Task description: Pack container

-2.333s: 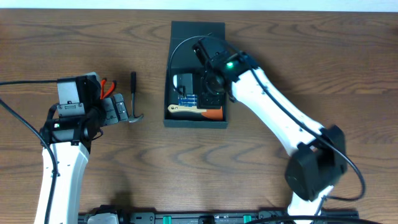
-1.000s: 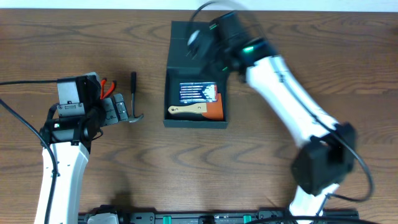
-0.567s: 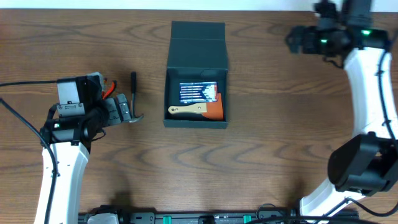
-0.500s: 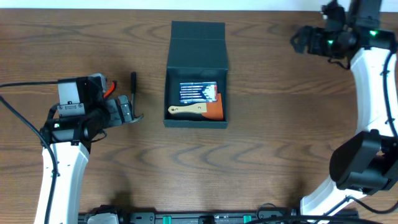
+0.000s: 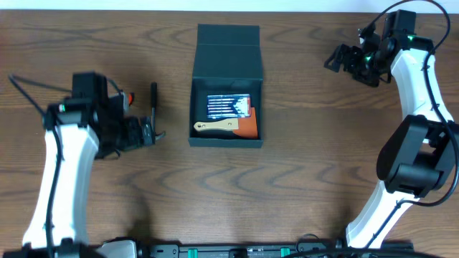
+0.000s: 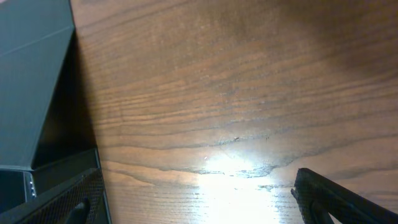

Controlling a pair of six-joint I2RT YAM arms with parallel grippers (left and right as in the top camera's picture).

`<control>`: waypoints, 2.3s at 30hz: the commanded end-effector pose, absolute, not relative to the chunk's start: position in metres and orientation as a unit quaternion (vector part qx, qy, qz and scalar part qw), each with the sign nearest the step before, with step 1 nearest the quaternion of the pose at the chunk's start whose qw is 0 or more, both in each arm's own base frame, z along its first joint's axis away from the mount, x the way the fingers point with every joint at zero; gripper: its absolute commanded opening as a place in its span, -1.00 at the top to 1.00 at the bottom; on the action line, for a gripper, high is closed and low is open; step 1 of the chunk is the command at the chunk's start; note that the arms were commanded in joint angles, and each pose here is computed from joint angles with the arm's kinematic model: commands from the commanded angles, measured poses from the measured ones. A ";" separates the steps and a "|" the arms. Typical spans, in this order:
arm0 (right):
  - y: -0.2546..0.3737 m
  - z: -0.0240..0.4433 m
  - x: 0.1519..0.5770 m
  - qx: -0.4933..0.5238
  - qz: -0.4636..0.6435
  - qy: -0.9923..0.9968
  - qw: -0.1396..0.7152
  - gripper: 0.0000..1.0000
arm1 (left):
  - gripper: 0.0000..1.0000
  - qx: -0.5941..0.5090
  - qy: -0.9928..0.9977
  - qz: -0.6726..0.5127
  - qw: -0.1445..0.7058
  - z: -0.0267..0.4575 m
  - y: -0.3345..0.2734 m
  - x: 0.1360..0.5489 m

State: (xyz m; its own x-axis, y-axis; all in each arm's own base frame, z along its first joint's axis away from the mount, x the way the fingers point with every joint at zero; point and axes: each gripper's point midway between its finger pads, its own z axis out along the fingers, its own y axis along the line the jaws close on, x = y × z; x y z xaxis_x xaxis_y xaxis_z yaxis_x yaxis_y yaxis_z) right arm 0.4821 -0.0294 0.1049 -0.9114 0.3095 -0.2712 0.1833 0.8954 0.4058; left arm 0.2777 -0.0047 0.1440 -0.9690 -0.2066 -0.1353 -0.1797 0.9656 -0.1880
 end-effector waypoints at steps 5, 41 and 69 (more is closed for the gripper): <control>-0.024 0.100 0.482 0.140 0.201 0.957 0.157 -0.99 | -0.97 -0.027 0.988 -0.064 0.139 0.166 -0.003 0.347; -0.021 0.096 0.468 0.147 0.203 0.960 0.125 -0.98 | -0.61 0.019 0.995 0.029 0.094 0.032 -0.024 0.419; -0.018 0.094 0.457 0.152 0.204 0.962 0.101 -0.99 | -0.50 0.012 0.998 0.035 0.045 0.003 -0.014 0.406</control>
